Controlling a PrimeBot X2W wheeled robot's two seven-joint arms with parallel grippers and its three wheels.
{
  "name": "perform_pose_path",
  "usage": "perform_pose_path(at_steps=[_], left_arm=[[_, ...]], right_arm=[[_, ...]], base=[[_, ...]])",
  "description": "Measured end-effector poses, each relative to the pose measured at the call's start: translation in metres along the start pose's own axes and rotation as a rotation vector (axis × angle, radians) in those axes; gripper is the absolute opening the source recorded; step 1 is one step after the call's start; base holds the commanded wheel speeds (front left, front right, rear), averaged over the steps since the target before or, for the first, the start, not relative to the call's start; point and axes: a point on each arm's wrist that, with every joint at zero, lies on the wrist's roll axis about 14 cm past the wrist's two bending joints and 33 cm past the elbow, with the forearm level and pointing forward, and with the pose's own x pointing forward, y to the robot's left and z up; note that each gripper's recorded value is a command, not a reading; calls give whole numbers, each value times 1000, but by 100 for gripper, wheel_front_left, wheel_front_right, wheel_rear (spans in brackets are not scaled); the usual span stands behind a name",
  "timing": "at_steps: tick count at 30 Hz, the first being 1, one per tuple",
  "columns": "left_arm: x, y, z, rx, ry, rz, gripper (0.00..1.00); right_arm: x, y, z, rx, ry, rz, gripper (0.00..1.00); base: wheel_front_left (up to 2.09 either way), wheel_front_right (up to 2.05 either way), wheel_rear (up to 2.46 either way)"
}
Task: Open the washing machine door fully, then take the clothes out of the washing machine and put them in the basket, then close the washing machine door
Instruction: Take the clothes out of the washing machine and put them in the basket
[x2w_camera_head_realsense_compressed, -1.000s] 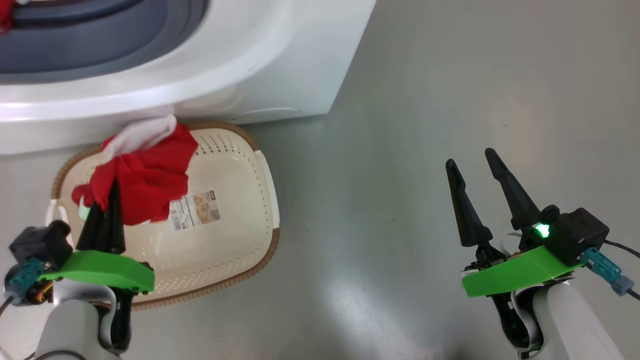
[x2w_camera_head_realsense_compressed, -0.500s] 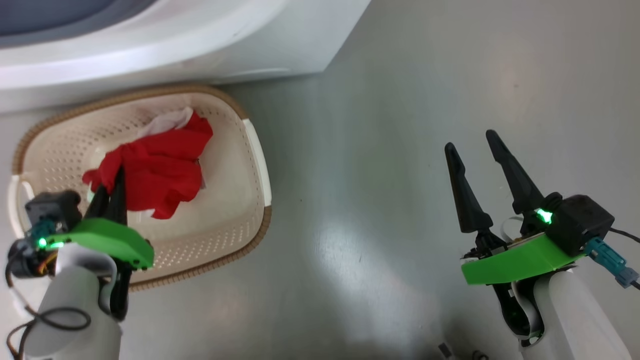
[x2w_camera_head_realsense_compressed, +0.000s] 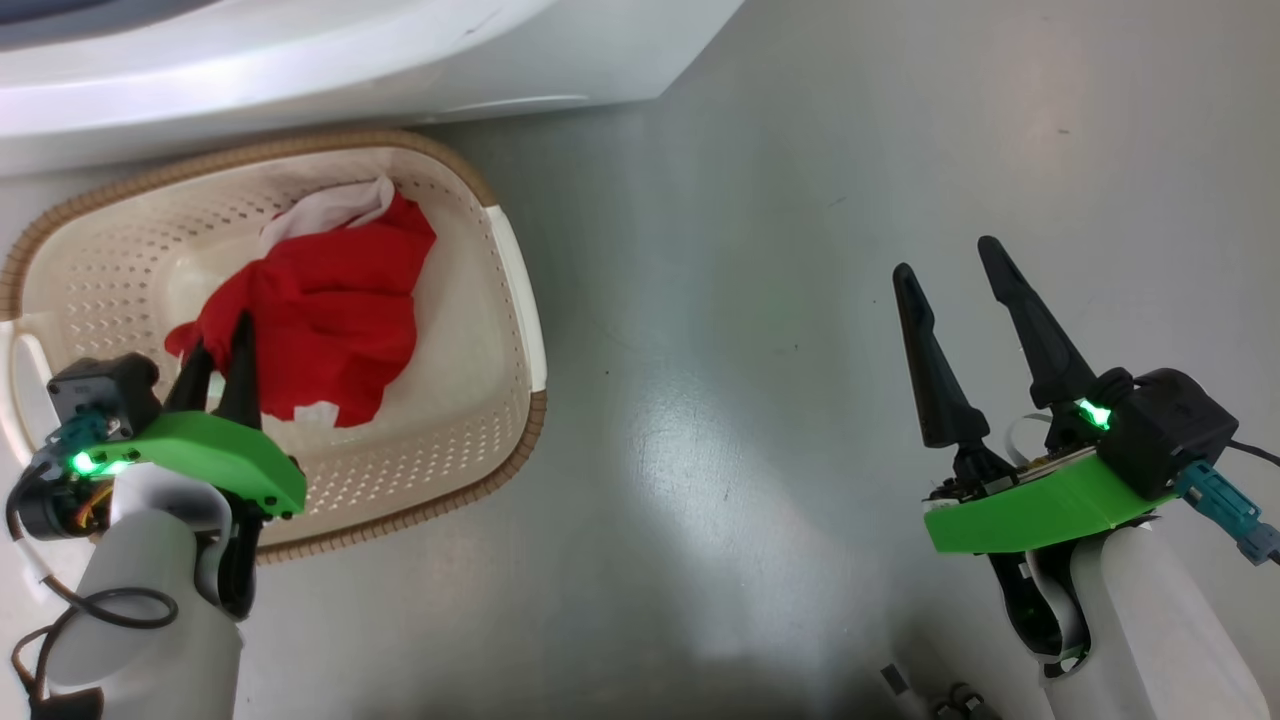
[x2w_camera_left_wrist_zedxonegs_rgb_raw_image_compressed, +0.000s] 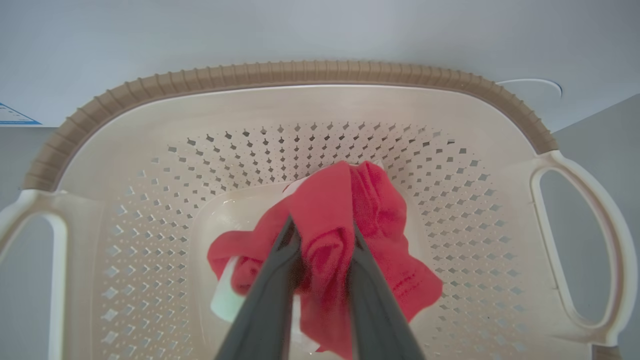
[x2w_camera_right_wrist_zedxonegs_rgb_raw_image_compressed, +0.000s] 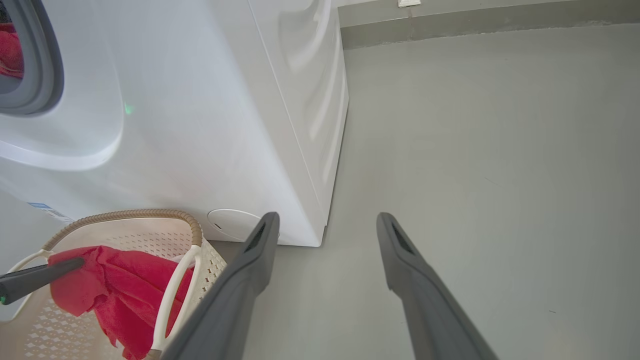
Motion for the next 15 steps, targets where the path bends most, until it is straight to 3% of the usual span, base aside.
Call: perform_pose_path(at_steps=[2, 3, 4, 5, 15], left_arm=[[-1, -1, 3, 0, -6, -1, 49], [-2, -1, 4, -1, -8, -1, 73], [-3, -2, 6, -2, -11, -2, 90], [-4, -2, 8, -3, -16, -1, 100], [-30, -1, 31, -23, -83, 14, 100]], right_arm=[[0, 1, 3, -3, -6, 3, 100], [-1, 1, 4, -4, -9, 3, 100], [-1, 2, 6, -4, -12, 4, 100], [-2, 2, 7, -4, -15, 5, 100], [-11, 11, 35, -11, -73, 19, 100]], base=[[0, 0, 0], [0, 0, 0], [0, 0, 0], [0, 0, 0], [0, 0, 0]])
